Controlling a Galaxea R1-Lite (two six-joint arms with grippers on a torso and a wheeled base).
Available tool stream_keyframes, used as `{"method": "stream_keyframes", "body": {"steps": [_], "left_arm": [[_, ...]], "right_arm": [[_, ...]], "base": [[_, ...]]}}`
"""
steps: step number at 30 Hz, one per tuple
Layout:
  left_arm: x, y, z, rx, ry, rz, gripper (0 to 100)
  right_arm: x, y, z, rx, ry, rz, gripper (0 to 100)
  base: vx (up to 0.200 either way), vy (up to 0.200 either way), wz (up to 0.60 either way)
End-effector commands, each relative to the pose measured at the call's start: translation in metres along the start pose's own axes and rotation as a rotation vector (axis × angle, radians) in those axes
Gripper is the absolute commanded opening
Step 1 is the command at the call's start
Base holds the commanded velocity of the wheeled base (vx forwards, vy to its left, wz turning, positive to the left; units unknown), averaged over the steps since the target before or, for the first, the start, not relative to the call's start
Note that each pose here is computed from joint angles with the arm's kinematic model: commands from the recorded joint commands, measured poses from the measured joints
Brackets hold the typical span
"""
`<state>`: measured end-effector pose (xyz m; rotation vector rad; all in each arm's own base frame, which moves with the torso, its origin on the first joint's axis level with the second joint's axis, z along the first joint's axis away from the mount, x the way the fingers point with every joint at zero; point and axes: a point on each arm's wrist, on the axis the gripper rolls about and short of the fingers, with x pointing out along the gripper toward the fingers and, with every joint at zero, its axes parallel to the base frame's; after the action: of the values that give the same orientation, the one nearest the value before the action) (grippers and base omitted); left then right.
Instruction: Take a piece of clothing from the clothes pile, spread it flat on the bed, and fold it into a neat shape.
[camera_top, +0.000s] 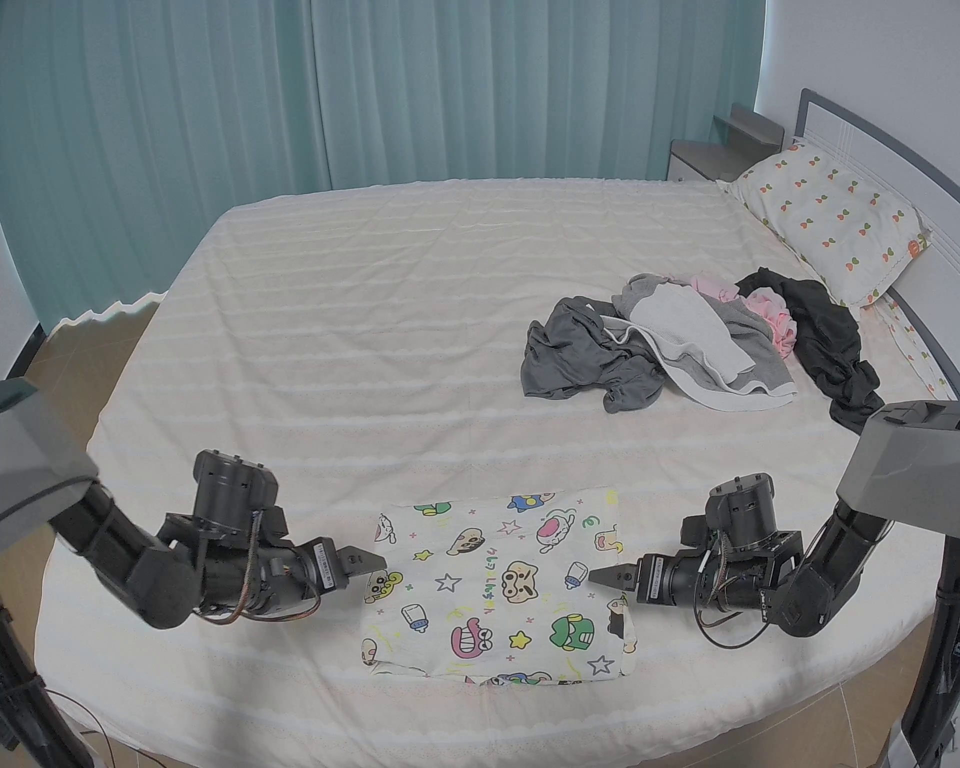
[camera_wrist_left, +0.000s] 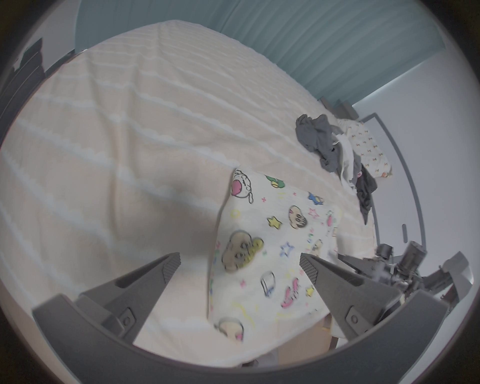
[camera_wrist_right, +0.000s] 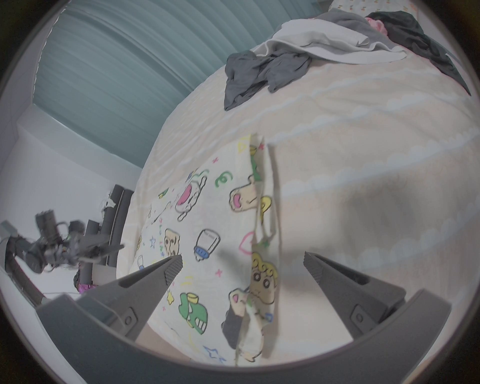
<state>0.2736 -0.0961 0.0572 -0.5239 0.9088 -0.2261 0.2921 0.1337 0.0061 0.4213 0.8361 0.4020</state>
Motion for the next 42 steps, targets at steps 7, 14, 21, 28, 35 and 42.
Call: {"method": "stream_keyframes", "body": {"steps": [7,14,21,28,35,42], "left_arm": [[0.091,0.021,0.004,0.029,0.109,0.062,100],[0.096,0.016,0.003,0.031,0.131,0.016,100],[0.097,0.002,0.0,-0.003,0.097,-0.046,100],[0.086,-0.013,-0.002,-0.02,0.083,-0.146,100],[0.086,-0.015,-0.005,-0.014,0.104,-0.165,100],[0.086,-0.018,-0.006,-0.027,0.11,-0.168,0]], "right_arm": [[0.027,0.012,-0.02,-0.042,0.086,0.031,100],[0.035,0.012,-0.019,-0.042,0.081,0.03,100],[0.04,0.013,-0.014,-0.037,0.062,0.037,100],[0.052,0.022,-0.015,0.046,0.058,0.06,100],[0.058,0.025,-0.016,0.043,0.046,0.077,100],[0.062,0.029,-0.016,0.038,0.041,0.083,0]], "base": [[0.0,0.0,0.0],[0.0,0.0,0.0],[0.0,0.0,0.0],[0.0,0.0,0.0],[0.0,0.0,0.0],[0.0,0.0,0.0]]}}
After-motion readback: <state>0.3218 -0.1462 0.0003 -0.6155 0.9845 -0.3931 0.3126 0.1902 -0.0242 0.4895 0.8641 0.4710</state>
